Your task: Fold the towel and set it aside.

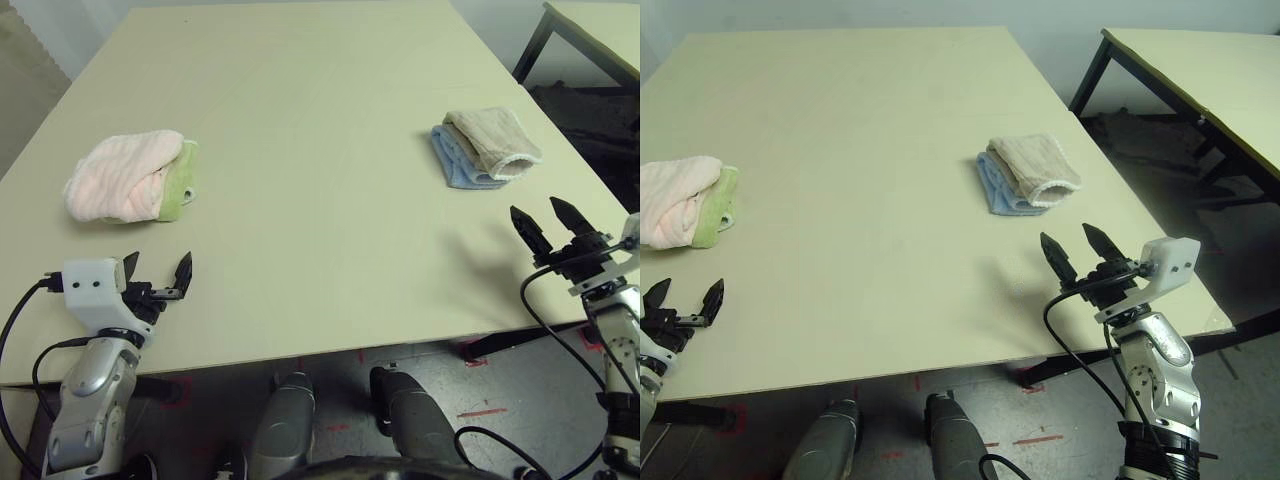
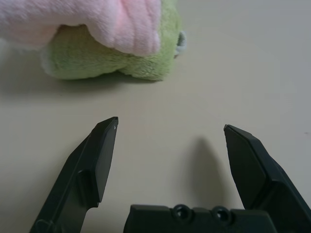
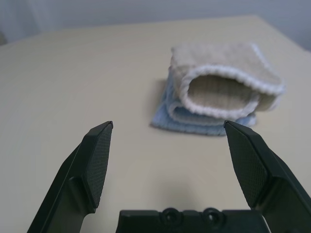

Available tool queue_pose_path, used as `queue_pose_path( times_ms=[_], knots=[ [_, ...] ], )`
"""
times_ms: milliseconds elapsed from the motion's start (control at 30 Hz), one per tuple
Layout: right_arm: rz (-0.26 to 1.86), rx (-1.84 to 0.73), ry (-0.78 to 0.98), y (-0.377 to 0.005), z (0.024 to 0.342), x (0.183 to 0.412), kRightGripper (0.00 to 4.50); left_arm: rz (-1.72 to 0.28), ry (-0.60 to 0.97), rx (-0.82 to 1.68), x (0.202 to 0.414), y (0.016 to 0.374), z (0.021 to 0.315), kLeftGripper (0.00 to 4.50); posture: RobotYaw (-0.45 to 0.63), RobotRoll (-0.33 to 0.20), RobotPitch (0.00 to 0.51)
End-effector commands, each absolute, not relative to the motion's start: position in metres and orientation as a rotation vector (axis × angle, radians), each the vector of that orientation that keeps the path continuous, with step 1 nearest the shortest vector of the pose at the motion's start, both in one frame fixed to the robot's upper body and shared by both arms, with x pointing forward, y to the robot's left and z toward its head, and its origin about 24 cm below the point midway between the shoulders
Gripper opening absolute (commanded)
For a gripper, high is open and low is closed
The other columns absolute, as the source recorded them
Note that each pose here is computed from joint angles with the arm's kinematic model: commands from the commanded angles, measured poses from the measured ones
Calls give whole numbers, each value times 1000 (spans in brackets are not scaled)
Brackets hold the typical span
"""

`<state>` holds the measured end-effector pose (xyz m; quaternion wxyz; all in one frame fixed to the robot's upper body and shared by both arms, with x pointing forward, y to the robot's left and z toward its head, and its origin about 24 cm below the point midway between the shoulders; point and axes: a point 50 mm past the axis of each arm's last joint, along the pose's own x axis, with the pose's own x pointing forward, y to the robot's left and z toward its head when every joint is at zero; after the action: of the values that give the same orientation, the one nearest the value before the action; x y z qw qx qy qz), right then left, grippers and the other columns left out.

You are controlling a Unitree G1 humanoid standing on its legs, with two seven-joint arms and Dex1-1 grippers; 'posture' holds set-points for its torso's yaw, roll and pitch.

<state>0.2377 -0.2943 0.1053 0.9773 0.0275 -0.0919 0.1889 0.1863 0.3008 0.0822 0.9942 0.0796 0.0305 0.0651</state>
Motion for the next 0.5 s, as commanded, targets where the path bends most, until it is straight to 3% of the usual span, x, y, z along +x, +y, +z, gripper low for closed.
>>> queue_pose_path(
  times_ms=[33, 500],
  knots=[
    [375, 84, -153, -300, 97, 236, 4500, 160, 68, 168, 184, 307, 81, 4454, 97, 0, 155],
    [410, 116, -187, -298, 92, 237, 4500, 212, 51, 159, 182, 318, 86, 4454, 90, 0, 145]
  ],
)
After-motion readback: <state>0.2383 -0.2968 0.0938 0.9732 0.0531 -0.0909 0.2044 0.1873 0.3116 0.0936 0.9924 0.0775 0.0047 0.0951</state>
